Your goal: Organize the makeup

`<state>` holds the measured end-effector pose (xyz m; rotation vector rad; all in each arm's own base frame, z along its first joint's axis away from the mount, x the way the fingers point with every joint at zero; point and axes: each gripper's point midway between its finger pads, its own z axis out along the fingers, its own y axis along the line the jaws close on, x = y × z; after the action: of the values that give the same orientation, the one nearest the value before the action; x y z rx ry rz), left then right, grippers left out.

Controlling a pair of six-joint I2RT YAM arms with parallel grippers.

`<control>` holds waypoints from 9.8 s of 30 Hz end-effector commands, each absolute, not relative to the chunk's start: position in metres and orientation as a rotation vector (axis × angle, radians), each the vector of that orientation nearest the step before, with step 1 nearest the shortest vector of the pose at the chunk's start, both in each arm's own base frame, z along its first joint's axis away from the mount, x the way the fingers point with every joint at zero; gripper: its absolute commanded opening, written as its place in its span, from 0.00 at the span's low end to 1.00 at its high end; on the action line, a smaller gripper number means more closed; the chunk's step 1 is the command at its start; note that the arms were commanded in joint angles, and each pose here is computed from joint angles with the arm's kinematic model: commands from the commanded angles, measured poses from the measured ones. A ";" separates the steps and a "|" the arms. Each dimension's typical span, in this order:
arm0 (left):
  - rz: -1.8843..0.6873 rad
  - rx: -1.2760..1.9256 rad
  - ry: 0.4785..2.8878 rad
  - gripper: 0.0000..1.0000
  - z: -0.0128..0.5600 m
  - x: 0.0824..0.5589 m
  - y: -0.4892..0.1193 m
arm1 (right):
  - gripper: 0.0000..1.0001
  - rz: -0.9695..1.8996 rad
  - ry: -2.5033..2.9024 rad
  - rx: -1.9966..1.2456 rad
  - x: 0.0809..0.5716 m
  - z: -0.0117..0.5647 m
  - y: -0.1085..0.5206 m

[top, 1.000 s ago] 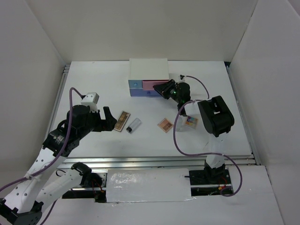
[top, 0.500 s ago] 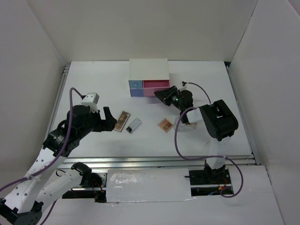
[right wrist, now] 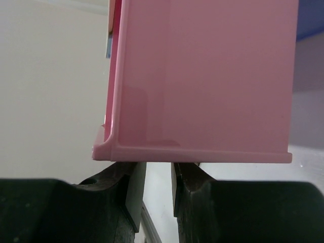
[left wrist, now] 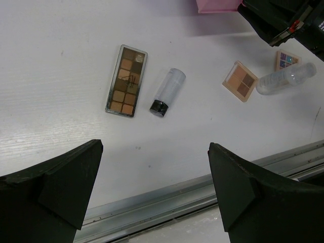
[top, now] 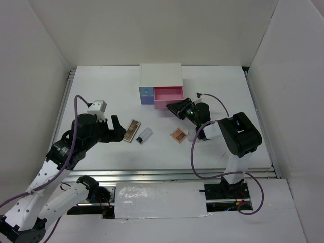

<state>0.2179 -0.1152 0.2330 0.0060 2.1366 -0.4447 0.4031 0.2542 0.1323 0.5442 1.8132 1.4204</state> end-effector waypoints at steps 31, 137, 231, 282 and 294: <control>-0.367 -0.120 2.073 0.99 0.243 0.220 -0.094 | 1.00 0.536 2.000 0.464 0.318 0.185 0.135; -0.507 0.020 2.001 0.99 0.260 0.201 -0.116 | 0.90 0.846 1.861 0.424 0.453 0.286 0.263; -0.420 0.071 2.290 0.99 0.207 0.231 -0.146 | 1.00 0.404 1.936 0.208 0.392 0.324 0.185; -0.136 0.911 1.871 0.00 0.287 0.365 -0.305 | 1.00 0.733 1.579 -0.100 0.231 0.396 0.151; -0.059 1.146 1.777 0.02 0.254 0.456 -0.324 | 1.00 0.762 1.633 -0.147 0.235 0.380 0.164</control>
<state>0.4365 -0.3189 0.2549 1.1009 1.8410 -0.0773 0.2386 0.1651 0.3557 -0.1218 1.7130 0.7544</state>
